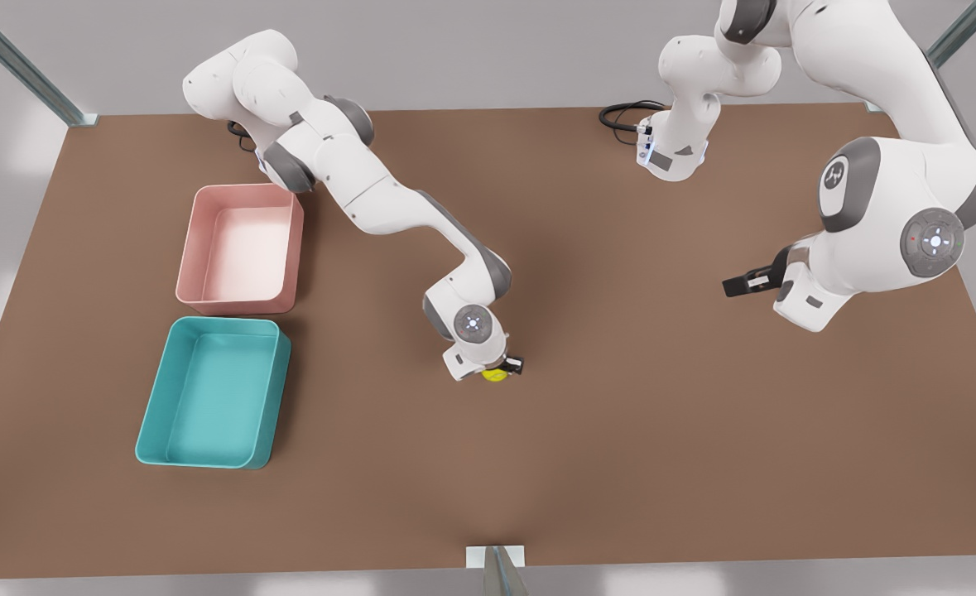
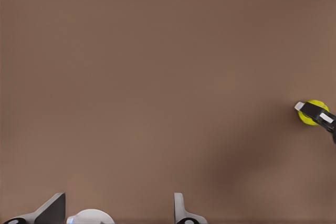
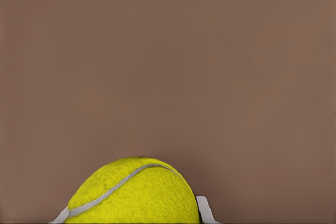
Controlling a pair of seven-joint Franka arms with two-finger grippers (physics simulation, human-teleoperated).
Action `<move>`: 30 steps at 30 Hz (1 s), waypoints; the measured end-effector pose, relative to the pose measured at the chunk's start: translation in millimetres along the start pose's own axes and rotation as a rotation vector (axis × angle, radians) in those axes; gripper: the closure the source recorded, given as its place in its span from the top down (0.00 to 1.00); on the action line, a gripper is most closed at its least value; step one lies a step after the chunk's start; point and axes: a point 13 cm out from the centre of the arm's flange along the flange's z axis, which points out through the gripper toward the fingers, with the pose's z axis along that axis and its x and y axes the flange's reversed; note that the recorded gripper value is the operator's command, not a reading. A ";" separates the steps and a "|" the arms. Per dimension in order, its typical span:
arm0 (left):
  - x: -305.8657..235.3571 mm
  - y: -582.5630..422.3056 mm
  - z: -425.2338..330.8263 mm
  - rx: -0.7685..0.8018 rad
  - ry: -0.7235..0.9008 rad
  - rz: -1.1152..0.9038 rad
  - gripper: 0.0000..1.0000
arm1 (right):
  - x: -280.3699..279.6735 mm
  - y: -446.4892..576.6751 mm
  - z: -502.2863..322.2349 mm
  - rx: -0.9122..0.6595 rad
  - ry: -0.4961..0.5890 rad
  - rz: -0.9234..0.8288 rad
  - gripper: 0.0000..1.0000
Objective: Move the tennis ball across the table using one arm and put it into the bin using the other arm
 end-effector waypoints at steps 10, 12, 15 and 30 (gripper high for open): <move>0.8 -1.7 0.3 -0.001 0.001 0.002 1.00 | -126.6 -153.5 -157.3 0.039 0.041 0.168 0.72; 1.0 -2.3 0.4 -0.001 0.001 0.003 1.00 | -160.3 -234.1 -189.2 0.082 0.074 0.217 0.72; 1.1 -2.3 0.4 -0.001 0.001 0.003 1.00 | -199.4 -363.9 -219.8 0.162 0.121 0.264 0.72; 1.0 -1.3 1.4 -0.003 0.005 0.001 1.00 | -199.4 -543.3 -231.2 0.283 0.256 -0.030 1.00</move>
